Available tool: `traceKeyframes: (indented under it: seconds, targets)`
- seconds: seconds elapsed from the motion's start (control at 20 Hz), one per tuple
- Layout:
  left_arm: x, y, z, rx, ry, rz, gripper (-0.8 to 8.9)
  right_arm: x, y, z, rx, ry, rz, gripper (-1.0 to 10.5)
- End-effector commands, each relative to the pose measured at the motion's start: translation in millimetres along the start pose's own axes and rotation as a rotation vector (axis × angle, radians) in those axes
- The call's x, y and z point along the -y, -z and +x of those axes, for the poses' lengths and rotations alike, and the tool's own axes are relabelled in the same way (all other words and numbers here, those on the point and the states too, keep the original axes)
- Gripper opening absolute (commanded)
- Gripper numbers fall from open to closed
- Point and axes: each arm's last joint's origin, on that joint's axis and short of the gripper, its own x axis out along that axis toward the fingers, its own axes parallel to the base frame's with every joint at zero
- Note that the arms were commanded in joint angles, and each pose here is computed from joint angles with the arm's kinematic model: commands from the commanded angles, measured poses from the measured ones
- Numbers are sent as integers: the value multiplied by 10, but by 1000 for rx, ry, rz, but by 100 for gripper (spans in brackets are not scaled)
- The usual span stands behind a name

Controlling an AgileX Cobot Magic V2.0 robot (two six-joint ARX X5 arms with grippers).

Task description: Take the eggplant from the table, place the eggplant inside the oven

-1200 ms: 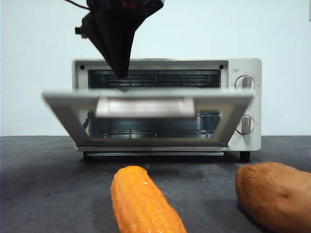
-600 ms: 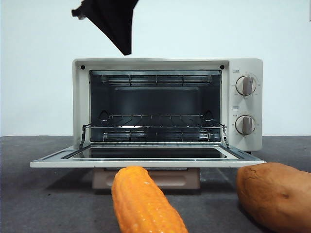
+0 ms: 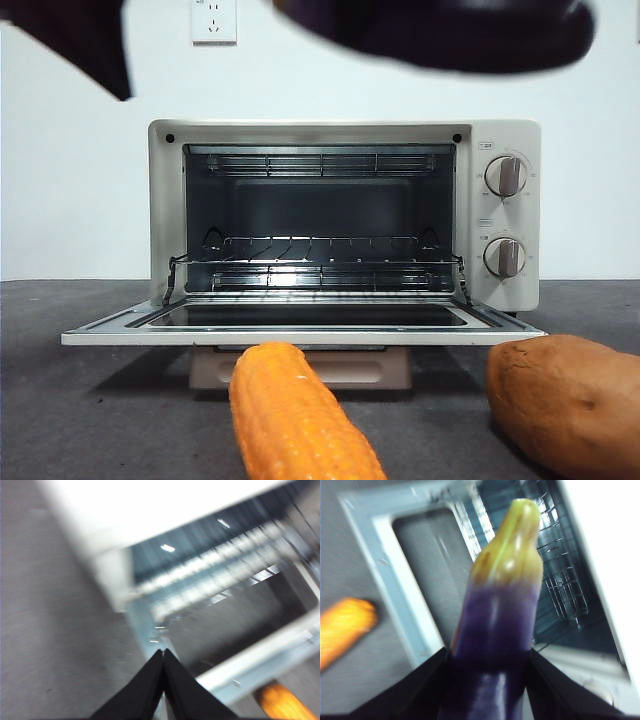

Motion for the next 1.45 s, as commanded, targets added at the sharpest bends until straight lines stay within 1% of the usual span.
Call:
traceKeyframes:
  seconds: [0.05,0.1,0.2,0.25,0.35,0.45,0.55,0.65,0.9,1.05,1.3,1.45]
  targets:
    - [-98,205,-58,79,-27,-83,6,-16,-144,299,-15,11,-83,156]
    - [-145,325,-72,103,-42,-119,6,-8,-187,433,-19,22,-97,156]
    - [-213,556,-77,124,-67,-175,6,1,-270,696,-16,46,-170,156]
    - [-238,655,-68,114,-78,-191,6,4,-309,822,-15,68,-206,156]
    - [-266,788,-54,91,-92,-208,6,18,-367,1046,-17,114,-263,156]
    - [-278,825,-54,86,-97,-214,6,39,-398,1234,-25,157,-286,156]
    - [-274,817,-56,95,-85,-213,6,34,-424,1420,-38,203,-279,157]
    - [-268,810,-56,101,-64,-210,6,79,-418,1556,-43,224,-269,162]
    - [-264,809,-56,102,-48,-209,6,129,-384,1796,-73,259,-249,257]
    - [-263,809,-56,101,-47,-209,6,141,-387,1803,-66,264,-232,294]
    - [-263,810,-56,100,-47,-209,6,132,-398,1798,-55,267,-206,296]
    - [-260,810,-56,100,-36,-209,6,117,-405,1793,-53,266,-206,296]
